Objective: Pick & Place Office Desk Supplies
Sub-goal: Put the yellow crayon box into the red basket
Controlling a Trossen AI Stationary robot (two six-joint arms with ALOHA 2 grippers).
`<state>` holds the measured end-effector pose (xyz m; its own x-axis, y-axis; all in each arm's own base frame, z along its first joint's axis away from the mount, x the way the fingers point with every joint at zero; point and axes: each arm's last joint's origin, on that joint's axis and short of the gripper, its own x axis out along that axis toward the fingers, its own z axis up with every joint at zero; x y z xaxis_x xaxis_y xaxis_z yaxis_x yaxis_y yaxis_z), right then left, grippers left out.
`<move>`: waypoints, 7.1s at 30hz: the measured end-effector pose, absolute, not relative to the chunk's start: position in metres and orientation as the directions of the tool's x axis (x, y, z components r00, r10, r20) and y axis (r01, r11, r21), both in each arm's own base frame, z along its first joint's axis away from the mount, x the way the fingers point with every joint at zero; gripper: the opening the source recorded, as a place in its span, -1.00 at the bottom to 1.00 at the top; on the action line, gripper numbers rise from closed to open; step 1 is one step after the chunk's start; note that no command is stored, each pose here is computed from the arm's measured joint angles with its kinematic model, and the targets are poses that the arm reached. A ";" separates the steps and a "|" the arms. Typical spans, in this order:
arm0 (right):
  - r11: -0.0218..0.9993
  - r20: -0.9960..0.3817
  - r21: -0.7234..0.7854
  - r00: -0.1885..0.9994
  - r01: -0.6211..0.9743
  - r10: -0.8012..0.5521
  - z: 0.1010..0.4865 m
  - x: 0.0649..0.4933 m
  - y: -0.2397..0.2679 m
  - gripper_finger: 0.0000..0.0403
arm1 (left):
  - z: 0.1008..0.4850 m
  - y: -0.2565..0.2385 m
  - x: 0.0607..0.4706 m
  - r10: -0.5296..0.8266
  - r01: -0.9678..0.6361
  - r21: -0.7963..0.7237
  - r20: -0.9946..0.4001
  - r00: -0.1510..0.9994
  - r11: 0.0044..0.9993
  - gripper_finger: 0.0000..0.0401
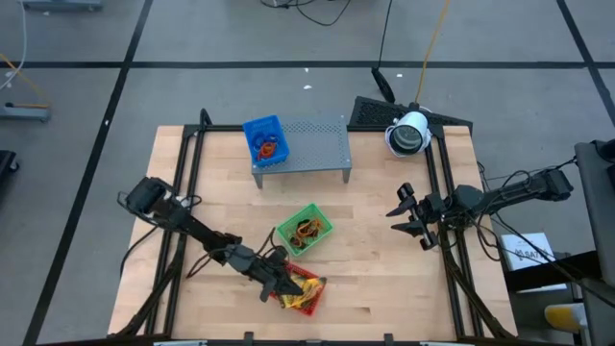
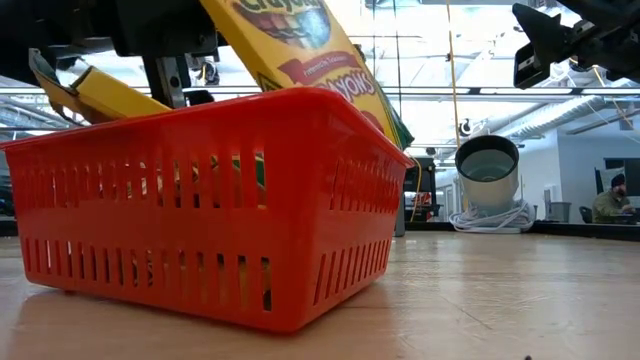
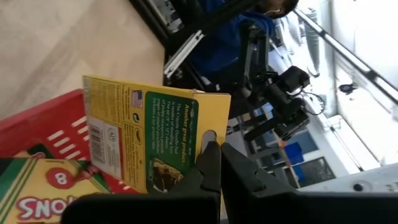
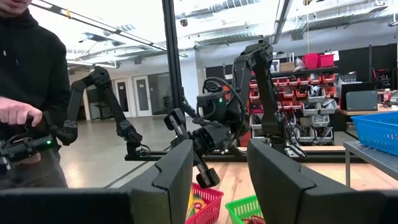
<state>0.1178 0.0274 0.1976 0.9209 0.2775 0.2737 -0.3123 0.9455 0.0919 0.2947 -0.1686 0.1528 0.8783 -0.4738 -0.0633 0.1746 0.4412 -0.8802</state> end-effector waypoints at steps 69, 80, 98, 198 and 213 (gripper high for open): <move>0.946 0.274 0.091 0.921 -0.312 0.277 0.198 0.118 0.027 -0.30 | 0.170 -0.166 0.278 -0.438 -0.050 -0.811 -0.365 0.822 0.582 0.04; 0.946 0.274 0.092 0.921 -0.312 0.277 0.198 0.118 0.027 -0.30 | 0.171 -0.162 0.271 -0.416 -0.105 -0.778 -0.439 0.796 0.619 0.23; 0.946 0.274 0.092 0.921 -0.312 0.277 0.198 0.118 0.027 -0.30 | 0.190 -0.165 0.244 -0.411 -0.151 -0.737 -0.521 0.748 0.659 0.31; 0.946 0.271 0.092 0.922 -0.312 0.277 0.197 0.118 0.027 -0.30 | 0.214 -0.167 0.366 -0.203 -0.112 -0.278 -0.876 0.438 0.954 0.31; 0.946 0.267 0.093 0.923 -0.312 0.278 0.197 0.118 0.027 -0.30 | 0.207 -0.172 0.370 -0.262 -0.089 -0.329 -0.866 0.426 0.940 0.31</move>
<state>0.1179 0.0274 0.1969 0.9227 0.2778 0.2675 -0.3116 0.9457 0.0926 0.3704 -0.1715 0.2072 0.4259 -0.2623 -0.8659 -0.0893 0.9402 -0.3288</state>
